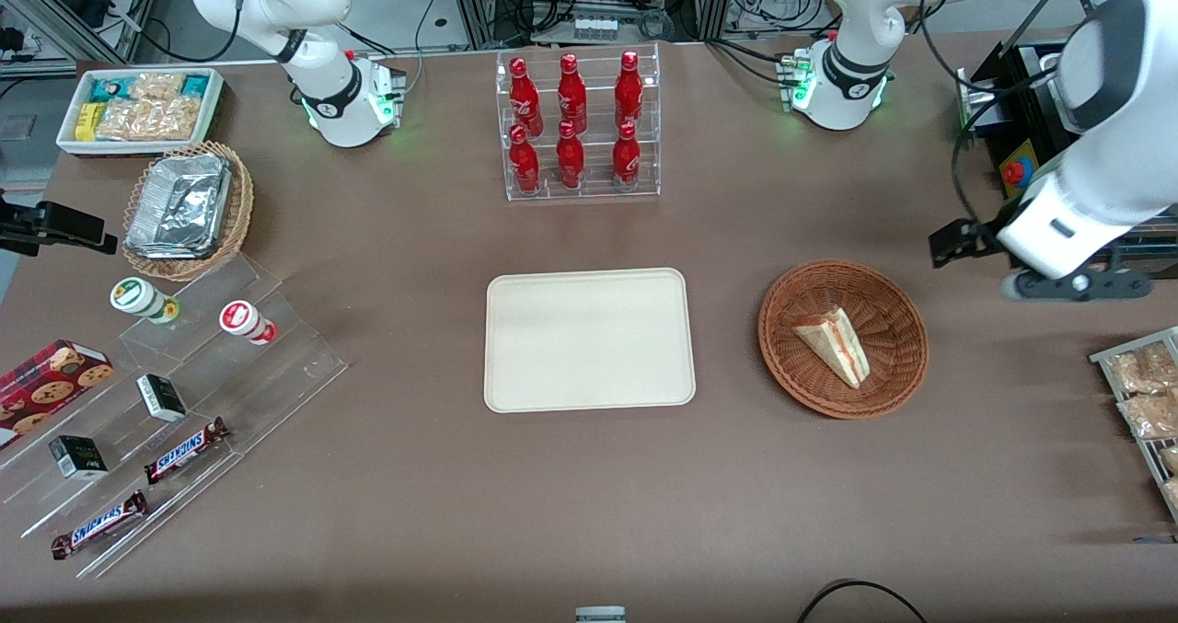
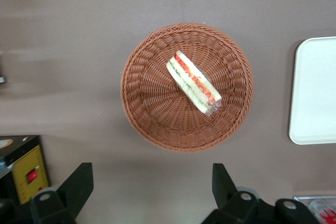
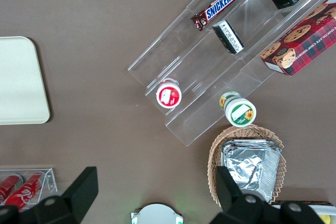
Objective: Place sandwich from basket to tray
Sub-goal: 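Move the left gripper over the sandwich in the woven basket, then lower the left gripper and close it on the wrapped sandwich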
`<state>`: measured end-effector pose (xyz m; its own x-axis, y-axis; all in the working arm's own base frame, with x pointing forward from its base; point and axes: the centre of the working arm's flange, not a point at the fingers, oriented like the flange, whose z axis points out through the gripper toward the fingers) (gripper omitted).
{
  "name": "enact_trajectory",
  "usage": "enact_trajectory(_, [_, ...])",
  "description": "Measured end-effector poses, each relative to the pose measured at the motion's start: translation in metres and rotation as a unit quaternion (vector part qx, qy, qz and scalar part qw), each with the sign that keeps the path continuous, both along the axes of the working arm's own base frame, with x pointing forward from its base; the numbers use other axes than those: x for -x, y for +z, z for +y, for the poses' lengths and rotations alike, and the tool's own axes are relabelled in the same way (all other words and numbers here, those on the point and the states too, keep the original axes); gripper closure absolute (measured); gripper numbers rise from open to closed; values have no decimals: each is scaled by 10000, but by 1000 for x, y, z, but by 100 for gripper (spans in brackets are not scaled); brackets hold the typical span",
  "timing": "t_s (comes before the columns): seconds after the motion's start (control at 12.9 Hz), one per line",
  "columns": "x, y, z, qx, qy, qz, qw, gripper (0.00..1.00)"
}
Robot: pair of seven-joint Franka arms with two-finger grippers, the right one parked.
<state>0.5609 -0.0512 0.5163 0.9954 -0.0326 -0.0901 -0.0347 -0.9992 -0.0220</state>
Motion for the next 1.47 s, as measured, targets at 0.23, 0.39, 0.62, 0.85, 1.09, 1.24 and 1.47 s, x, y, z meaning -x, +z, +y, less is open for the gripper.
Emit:
enact_trajectory(0.23, [1, -44, -9, -4, 460, -233, 9987, 0])
enact_trajectory(0.39, [7, -77, -34, 6, 1067, -434, 9933, 0])
enact_trajectory(0.62, [21, -120, -57, 104, 2031, -751, 9762, 0])
enact_trajectory(0.85, [32, -148, -65, 173, 2788, -858, 9563, 0])
enact_trajectory(1.09, [31, -168, -65, 206, 3172, -851, 9443, 0])
enact_trajectory(1.24, [30, -190, -66, 192, 3234, -759, 9430, 0])
enact_trajectory(1.47, [28, -218, -66, 219, 3246, -716, 9429, 0])
